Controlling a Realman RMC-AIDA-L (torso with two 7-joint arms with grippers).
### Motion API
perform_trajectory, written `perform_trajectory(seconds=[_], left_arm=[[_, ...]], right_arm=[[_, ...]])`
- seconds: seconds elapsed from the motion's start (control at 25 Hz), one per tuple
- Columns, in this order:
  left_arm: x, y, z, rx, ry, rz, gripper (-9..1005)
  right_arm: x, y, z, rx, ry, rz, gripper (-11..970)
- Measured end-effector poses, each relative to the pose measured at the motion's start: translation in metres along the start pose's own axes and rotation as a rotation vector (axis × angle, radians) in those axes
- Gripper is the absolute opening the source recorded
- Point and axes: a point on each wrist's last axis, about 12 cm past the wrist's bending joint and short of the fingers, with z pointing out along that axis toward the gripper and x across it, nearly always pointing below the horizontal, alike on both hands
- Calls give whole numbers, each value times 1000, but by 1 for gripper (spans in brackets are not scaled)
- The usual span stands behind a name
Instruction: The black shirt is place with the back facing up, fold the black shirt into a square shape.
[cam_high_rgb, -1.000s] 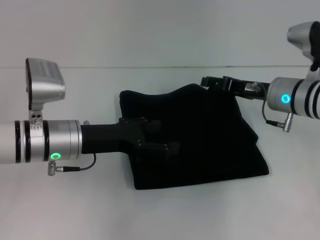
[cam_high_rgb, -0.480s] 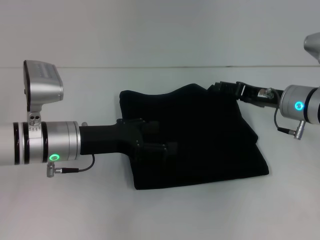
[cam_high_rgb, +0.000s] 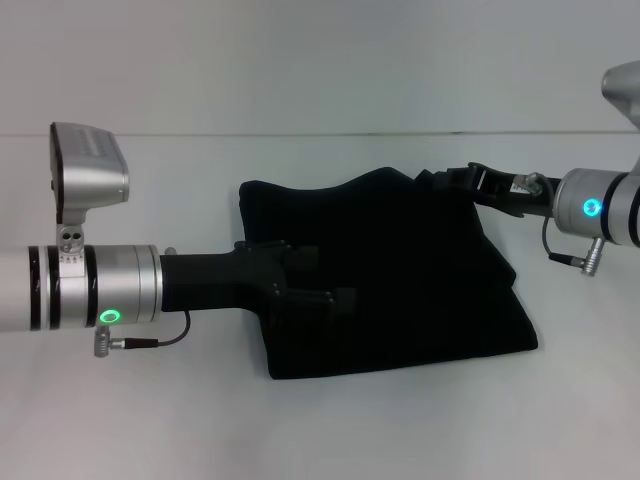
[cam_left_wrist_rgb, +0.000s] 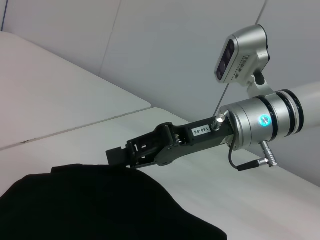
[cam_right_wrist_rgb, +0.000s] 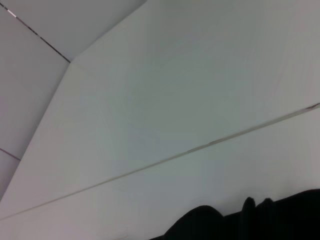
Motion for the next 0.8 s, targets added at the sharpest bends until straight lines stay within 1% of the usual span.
perform_trajectory(seconds=[0.24,0.36,0.56,0.8], left_arm=[[0,0,-1,-1,1,-1,874],[1,0,-1,1,3,-1,873],[2,0,0,3,9,0,872],[3,-1,0,5,11,-8,870]], right_arm=[[1,2,2,2,-1,0,345],[-1,0,1,13,-8,-1,137],[-4,-5,-3,19,-11,1,149],[-3,-6,-4,19,-4,5,145]])
